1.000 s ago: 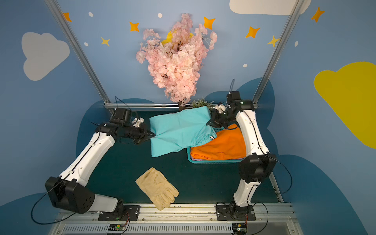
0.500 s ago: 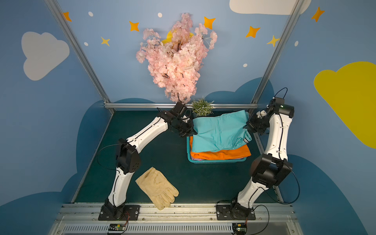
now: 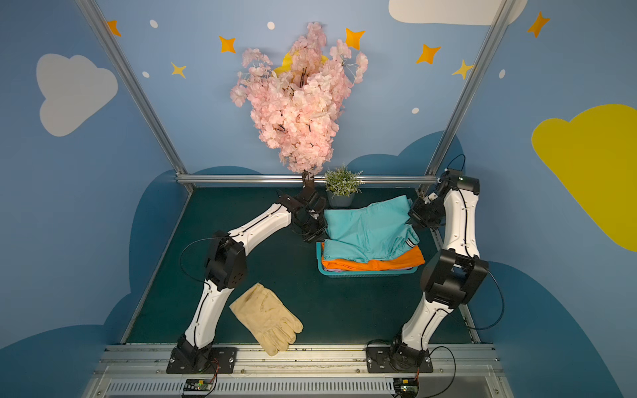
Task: Put the folded long pants in the basket
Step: Move the basket to the center of the board, then place the long pant in the basket.
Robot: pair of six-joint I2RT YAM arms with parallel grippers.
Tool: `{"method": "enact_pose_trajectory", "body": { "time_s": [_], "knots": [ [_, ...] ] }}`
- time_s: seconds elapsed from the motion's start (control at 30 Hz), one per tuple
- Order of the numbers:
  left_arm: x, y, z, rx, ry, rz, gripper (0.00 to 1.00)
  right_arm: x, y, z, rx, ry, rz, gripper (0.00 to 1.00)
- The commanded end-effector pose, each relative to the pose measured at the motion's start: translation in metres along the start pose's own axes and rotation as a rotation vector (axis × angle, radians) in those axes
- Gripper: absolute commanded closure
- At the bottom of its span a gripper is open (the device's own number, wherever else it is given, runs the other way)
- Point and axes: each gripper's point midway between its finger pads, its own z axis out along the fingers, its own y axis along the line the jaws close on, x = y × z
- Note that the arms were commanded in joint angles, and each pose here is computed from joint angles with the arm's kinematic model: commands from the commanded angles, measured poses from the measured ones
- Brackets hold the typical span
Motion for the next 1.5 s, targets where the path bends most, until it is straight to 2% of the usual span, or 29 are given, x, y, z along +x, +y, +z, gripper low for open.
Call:
{"method": "enact_pose_trajectory", "body": {
  "time_s": [0.0,0.17,0.27,0.4,0.53,0.67,0.73,0.9,1.03,1.17,1.27,1.4,1.47],
  "knots": [
    [0.000,0.076,-0.003,-0.236,0.006,-0.094,0.98,-0.008,0.003,0.011,0.024,-0.029,-0.043,1.00],
    [0.007,0.112,-0.017,-0.298,0.012,-0.102,0.98,0.008,0.016,0.032,0.028,0.028,-0.085,1.00],
    [0.003,0.145,-0.038,-0.317,-0.004,-0.136,0.97,0.021,0.029,0.043,0.005,0.059,-0.109,1.00],
    [-0.001,0.185,-0.073,-0.248,-0.001,-0.176,0.97,0.049,0.056,0.056,-0.048,0.114,-0.157,1.00],
    [0.001,0.230,-0.116,-0.181,-0.005,-0.236,0.98,0.089,0.094,0.060,-0.178,0.175,-0.223,1.00],
    [0.005,0.254,-0.155,-0.082,-0.039,-0.282,0.98,0.114,0.125,0.063,-0.255,0.213,-0.264,1.00],
    [0.007,0.250,-0.170,-0.020,-0.051,-0.281,0.98,0.127,0.142,0.067,-0.276,0.246,-0.295,1.00],
    [0.013,0.212,-0.202,0.078,-0.064,-0.211,0.97,0.142,0.167,0.064,-0.285,0.251,-0.327,1.00],
    [0.028,0.189,-0.231,0.112,-0.068,-0.182,0.98,0.135,0.168,0.043,-0.313,0.199,-0.330,1.00],
    [0.047,0.176,-0.248,0.135,-0.083,-0.156,0.97,0.129,0.160,0.043,-0.325,0.231,-0.303,1.00],
    [0.053,0.183,-0.243,0.126,-0.089,-0.163,0.96,0.130,0.154,0.052,-0.300,0.240,-0.309,1.00],
    [0.048,0.197,-0.212,0.118,-0.030,-0.191,0.96,0.126,0.141,0.078,-0.244,0.248,-0.296,1.00],
    [0.040,0.207,-0.195,0.074,-0.022,-0.191,0.96,0.124,0.138,0.092,-0.242,0.244,-0.285,1.00]
  ]
}}
